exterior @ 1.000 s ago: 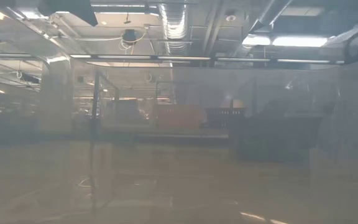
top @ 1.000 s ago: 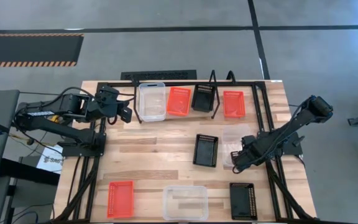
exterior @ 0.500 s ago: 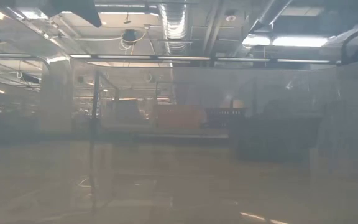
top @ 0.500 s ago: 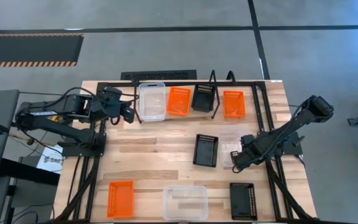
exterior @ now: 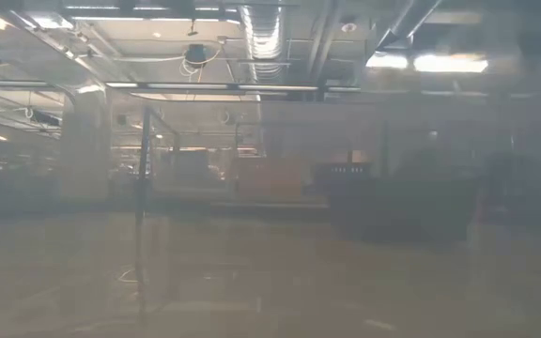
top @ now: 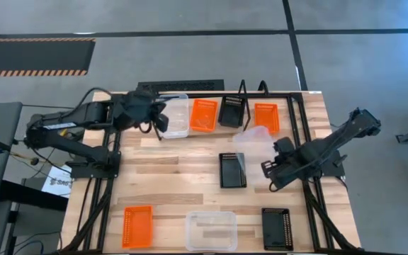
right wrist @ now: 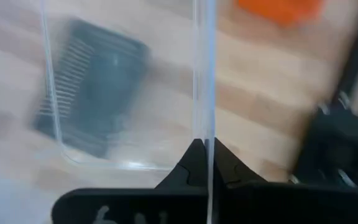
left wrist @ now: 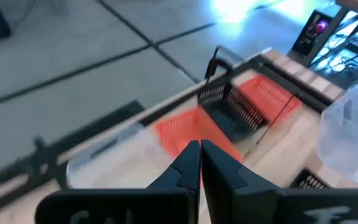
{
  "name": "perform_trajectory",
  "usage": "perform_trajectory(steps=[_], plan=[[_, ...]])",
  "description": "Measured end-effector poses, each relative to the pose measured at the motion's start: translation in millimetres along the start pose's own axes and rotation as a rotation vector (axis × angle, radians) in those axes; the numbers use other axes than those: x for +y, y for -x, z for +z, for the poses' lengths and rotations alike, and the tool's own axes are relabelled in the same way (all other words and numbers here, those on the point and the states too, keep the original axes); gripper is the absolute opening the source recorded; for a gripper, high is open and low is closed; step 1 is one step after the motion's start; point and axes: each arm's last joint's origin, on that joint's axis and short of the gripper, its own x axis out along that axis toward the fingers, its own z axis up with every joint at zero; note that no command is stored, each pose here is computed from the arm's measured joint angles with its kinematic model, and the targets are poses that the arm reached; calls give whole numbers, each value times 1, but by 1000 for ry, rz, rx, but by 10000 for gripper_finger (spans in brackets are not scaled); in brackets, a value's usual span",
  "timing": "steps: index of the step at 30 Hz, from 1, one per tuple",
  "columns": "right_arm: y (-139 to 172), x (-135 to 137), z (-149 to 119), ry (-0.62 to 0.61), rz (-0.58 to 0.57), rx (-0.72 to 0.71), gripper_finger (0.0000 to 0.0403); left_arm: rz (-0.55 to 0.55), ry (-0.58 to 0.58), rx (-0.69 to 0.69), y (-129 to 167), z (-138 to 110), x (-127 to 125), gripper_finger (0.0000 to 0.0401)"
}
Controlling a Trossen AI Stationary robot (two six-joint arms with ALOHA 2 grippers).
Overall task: Stack baskets on shelf by color
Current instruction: Stack the top transparent bin on top of the transparent bin on the shelf
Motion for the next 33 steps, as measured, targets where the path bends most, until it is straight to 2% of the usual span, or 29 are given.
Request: perform_trajectory(steps=[3,8,14,16,18,21,24,29,33], plan=[[15,4,11,42,47,-59,1,-27,-62,-14,-4,26,-11,0],[16,13,22,102,67,-88,1,-64,-209,5,-18,71,-36,0],[8,27,32,176,93,-100,1,-92,-323,167,-47,104,-58,0],[5,31,35,199,105,-107,1,-179,-352,232,-68,104,-65,0],[4,35,38,227,133,-115,1,-338,-374,284,-85,95,-68,0],[4,39,41,267,176,-134,0,-521,-307,391,-94,91,-65,0],[5,42,43,301,199,-147,0,-524,-265,455,-103,87,-63,0],[4,43,44,308,198,-158,0,-458,-281,439,-99,87,-62,0],[-1,46,57,298,185,-189,0,-408,-305,454,-97,83,-63,0]])
